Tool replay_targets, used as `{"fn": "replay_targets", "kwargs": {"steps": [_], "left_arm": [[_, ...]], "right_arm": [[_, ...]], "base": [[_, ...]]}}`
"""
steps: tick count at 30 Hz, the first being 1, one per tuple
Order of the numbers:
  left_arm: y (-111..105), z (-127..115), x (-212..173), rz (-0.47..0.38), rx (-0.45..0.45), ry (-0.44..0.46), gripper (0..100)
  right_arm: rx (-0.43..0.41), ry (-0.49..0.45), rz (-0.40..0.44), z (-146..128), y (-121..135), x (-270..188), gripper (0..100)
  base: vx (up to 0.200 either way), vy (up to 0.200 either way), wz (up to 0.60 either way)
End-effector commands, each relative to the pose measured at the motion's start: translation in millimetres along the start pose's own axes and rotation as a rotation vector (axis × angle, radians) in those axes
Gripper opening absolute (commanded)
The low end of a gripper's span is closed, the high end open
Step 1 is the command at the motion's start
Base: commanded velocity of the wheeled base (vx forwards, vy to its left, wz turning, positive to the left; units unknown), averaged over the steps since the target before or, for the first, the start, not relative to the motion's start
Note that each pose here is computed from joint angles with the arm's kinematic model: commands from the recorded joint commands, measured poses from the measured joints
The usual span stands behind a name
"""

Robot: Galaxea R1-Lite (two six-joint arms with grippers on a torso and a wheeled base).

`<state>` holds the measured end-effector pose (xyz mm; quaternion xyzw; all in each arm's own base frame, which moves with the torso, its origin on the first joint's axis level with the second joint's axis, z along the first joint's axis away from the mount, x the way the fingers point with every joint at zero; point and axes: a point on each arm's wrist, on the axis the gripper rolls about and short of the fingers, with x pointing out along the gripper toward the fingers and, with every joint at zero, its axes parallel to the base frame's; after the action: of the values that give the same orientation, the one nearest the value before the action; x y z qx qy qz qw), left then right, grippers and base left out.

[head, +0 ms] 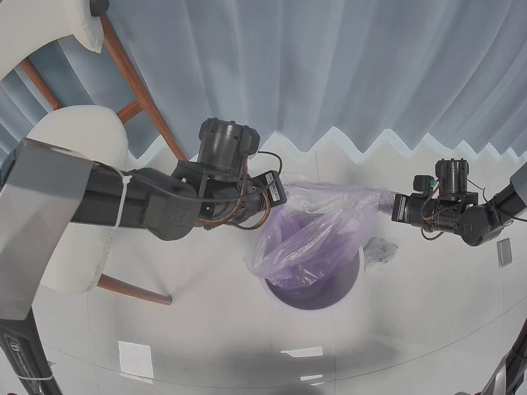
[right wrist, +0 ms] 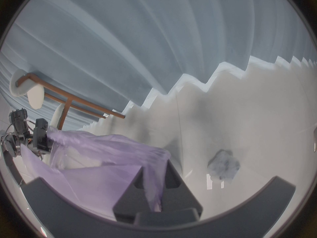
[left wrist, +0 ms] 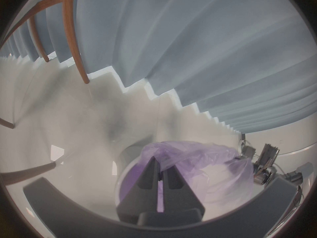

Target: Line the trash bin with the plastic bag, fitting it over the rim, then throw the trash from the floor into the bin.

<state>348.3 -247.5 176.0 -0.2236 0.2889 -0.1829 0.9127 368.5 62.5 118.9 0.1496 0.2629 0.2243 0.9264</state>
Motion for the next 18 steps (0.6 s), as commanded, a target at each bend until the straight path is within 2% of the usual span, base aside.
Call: {"fn": "replay_targets", "kwargs": {"steps": [1,4,10,18], "left_arm": [[22.2,-3.9,46.5,0.095,0.017,0.067,0],[29.4,-7.2,58.8,0.132,0.015,0.105,0],[48.0,-7.4,81.6,0.165,-0.001,0.103,0],[67.5,2.3,83.0,0.199,-0.033,0.091,0]], "right_arm": [[0.019,-0.007,-0.05,2.7,-31.1,42.4,0],[0.022,-0.009,-0.059,7.6,-39.9,57.8,0],[0.018,-0.017,-0.069,15.6,-46.7,76.1,0],[0.018,0.007,-0.075,8.5,-49.8,79.1,0]], "base": [[0.0,0.0,0.0],[0.0,0.0,0.0],[0.0,0.0,0.0],[0.0,0.0,0.0]]}}
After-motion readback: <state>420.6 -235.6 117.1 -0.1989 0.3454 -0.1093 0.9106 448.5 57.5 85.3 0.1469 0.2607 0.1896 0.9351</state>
